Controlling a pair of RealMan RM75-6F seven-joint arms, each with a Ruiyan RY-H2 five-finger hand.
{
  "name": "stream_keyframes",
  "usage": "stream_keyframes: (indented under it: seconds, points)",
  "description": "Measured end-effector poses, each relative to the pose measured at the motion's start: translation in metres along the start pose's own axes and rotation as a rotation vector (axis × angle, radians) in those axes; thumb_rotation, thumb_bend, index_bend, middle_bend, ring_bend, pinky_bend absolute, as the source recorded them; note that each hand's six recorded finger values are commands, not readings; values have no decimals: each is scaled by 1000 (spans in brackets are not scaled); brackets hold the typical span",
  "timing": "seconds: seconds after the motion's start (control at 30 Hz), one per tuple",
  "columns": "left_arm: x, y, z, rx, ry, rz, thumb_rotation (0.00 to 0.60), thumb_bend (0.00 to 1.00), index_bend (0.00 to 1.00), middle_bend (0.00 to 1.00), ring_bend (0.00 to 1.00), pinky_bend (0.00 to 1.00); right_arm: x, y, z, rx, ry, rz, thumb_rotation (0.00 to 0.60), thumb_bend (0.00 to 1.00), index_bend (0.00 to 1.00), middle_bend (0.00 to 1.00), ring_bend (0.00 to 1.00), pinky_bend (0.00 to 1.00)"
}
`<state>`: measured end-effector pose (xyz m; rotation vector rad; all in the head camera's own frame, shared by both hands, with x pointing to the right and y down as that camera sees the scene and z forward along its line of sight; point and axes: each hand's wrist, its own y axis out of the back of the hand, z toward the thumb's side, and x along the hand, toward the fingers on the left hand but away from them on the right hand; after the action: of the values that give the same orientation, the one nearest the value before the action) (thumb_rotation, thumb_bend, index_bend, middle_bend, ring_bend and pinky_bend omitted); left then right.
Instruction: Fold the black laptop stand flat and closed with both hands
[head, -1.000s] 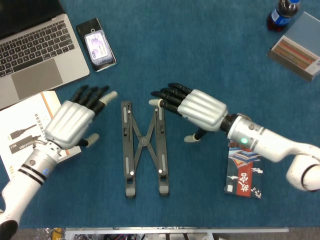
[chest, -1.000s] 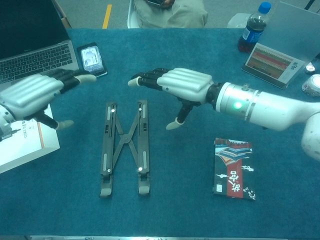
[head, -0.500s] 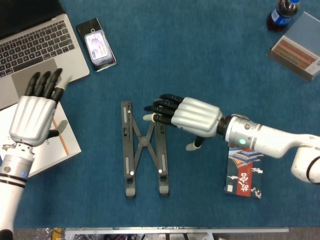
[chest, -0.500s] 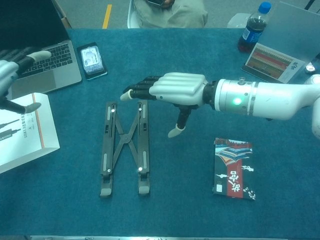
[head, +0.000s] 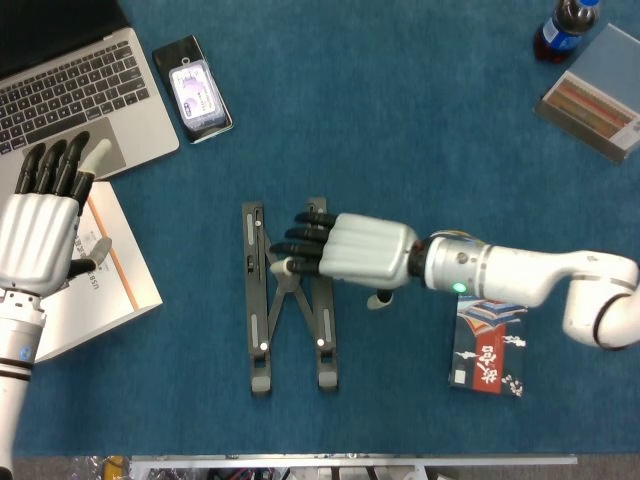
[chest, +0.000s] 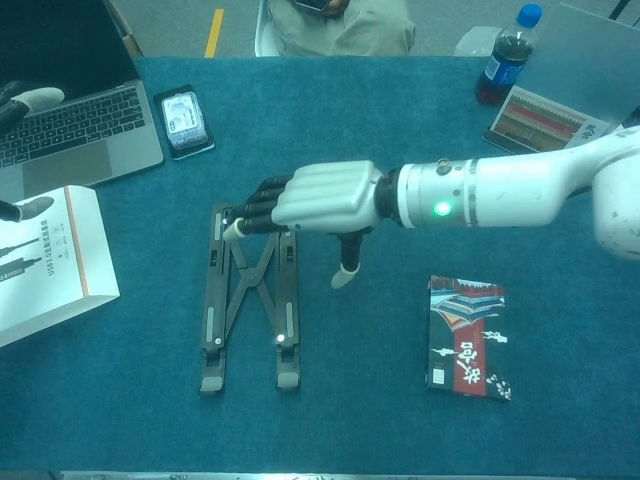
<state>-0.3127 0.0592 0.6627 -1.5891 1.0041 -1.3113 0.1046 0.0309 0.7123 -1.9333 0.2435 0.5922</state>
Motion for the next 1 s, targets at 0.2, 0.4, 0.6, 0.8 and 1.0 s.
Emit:
stream_keyframes:
  seconds: [0.2,0.4,0.6,0.8,1.0]
  points:
    - [0,2,-4,-16,10,9,600,246,0,0,0,0,-19,-3,9,106,48,19,600,0,0,0,0,0]
    - [0,4,-9,-29,21,11,600,246,0,0,0,0,-37,-11,17,186,83,31,600,0,0,0,0,0]
    - [0,2,-14,-49,29,7,600,246,0,0,0,0,-49,-16,22,230,108,54,600,0,0,0,0,0]
    - [-1,3,-16,-66,32,8,600,246,0,0,0,0,-53,-18,22,242,114,74,600,0,0,0,0,0]
    - [-2,2,-16,-80,34,8,600,246,0,0,0,0,-59,-21,24,256,120,97,600,0,0,0,0,0]
